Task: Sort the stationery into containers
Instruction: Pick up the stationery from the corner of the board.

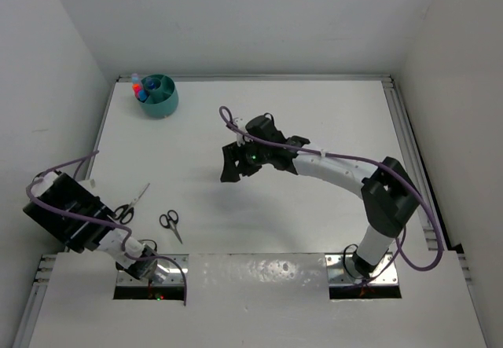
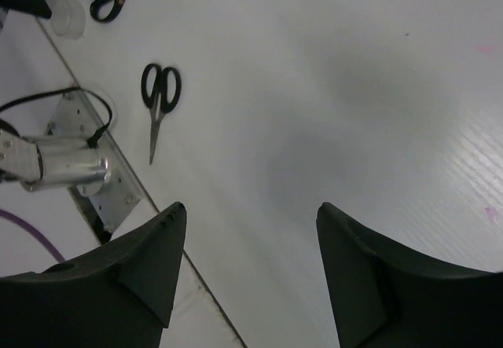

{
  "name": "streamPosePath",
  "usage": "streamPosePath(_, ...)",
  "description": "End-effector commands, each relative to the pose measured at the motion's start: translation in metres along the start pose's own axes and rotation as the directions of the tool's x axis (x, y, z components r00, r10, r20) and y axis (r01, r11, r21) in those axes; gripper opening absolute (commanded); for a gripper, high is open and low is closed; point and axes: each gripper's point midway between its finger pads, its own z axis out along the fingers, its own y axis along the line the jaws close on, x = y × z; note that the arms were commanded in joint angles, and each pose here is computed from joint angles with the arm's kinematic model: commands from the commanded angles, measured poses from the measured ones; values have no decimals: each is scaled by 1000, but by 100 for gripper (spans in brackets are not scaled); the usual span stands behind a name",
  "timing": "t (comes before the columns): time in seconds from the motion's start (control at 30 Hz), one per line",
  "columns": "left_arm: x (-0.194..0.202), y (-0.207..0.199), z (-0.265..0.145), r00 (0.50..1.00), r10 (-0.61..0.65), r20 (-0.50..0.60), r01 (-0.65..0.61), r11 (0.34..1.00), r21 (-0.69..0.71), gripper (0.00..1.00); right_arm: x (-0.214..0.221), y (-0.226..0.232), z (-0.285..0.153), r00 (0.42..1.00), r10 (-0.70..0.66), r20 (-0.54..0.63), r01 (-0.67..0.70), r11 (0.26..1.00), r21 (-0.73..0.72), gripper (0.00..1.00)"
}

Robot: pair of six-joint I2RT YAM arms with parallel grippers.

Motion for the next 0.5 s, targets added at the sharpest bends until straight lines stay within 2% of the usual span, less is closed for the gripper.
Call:
streamPosePath(0.0,-17,21,2,998,4,57,-2,999,-43,47,-36,-12,-1,988,68,138,-74,996,39,66)
streamPosePath(0.1,-26,23,11,998,-8,69,10,1000,-29,47,-28,-20,6,991,89,101,-97,992,76,75)
streamPosePath(0.23,-40,17,12,993,-23,120,20,1000,24,44,-23,-24,4,992,92,91,-101,990,101,76)
streamPosePath(0.3,-42,11,16,991,-21,131,14,998,56,37,-21,-27,2,992,89,90,-100,987,122,76)
streamPosePath(0.47,-35,8,33,995,-8,101,2,998,58,8,-17,-34,-3,992,80,96,-95,982,162,77)
